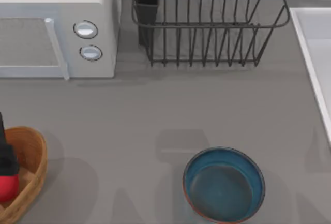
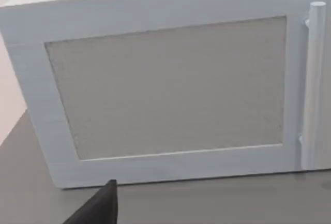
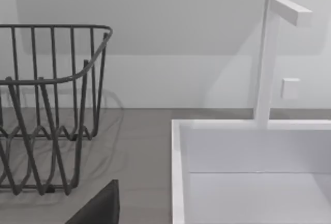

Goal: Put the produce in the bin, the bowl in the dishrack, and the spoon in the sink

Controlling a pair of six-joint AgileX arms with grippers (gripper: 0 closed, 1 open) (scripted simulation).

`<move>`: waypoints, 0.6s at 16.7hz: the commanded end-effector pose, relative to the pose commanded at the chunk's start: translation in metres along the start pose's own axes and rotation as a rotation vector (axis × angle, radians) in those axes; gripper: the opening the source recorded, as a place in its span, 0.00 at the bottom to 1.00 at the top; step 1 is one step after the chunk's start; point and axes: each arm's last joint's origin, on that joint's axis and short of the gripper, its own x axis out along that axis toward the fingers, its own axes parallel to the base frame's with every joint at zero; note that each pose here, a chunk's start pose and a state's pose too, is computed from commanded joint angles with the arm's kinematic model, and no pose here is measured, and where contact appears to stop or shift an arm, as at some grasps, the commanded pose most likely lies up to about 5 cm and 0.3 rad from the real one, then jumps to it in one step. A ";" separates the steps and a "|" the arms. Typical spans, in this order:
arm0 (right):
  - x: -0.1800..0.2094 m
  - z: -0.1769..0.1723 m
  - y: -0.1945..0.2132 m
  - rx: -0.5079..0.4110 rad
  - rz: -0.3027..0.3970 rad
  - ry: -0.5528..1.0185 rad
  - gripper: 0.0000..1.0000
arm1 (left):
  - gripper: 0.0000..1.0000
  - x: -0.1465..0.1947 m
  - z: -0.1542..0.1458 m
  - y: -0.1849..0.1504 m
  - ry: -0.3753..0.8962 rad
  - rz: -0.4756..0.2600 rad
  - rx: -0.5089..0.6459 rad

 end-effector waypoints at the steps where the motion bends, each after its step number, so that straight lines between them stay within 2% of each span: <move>1: 0.000 0.000 0.000 0.000 0.000 0.000 1.00 | 1.00 -0.001 -0.001 -0.001 -0.035 -0.004 -0.046; 4: 0.000 0.000 0.000 0.000 0.000 0.000 1.00 | 1.00 -0.003 -0.001 -0.002 -0.096 -0.016 -0.122; 10: 0.000 0.000 0.000 0.001 0.001 0.001 1.00 | 1.00 -0.003 -0.001 -0.002 -0.099 -0.017 -0.125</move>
